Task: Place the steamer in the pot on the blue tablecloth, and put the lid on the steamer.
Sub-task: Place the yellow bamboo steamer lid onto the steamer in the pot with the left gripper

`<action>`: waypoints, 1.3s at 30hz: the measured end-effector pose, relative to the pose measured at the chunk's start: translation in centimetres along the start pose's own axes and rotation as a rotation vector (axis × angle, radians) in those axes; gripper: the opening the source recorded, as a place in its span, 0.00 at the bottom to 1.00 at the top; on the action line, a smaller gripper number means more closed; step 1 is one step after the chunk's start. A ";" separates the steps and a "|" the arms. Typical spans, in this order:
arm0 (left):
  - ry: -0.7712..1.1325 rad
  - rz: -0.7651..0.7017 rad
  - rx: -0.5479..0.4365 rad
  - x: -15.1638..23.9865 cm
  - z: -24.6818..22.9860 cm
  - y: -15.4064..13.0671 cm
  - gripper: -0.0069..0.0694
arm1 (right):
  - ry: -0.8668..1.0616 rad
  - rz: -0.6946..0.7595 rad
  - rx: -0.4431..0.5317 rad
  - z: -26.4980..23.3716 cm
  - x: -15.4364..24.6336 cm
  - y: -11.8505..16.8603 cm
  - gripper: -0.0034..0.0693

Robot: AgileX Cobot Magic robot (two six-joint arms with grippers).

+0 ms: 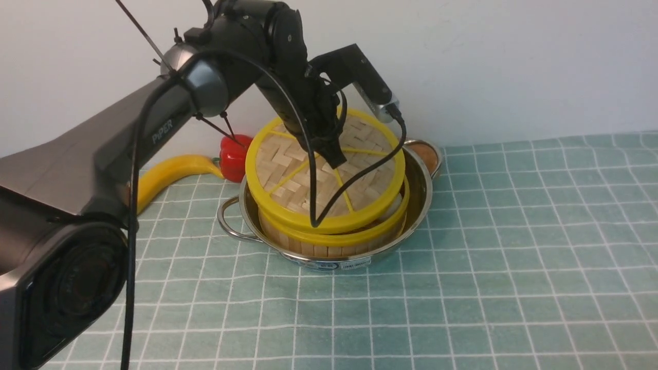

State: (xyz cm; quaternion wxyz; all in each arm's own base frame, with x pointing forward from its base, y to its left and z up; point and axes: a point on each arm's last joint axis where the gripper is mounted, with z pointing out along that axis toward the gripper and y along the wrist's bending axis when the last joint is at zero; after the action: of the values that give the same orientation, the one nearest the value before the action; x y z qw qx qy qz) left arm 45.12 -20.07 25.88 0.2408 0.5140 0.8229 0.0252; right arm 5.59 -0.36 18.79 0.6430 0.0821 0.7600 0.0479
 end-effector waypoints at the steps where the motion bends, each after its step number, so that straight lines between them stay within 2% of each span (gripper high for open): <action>1: 0.002 -0.001 0.001 0.0 0.0 0.0 0.25 | 0.000 0.000 0.000 0.0 0.0 0.0 0.38; 39: -0.017 0.022 0.037 -0.1 0.4 -0.3 0.25 | 0.000 0.000 0.000 0.0 0.0 0.0 0.38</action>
State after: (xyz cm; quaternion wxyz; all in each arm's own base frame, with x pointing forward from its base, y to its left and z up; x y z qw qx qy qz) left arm 45.04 -20.42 25.48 0.2377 0.5278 0.8154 0.0083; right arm 5.59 -0.36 18.79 0.6430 0.0821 0.7600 0.0479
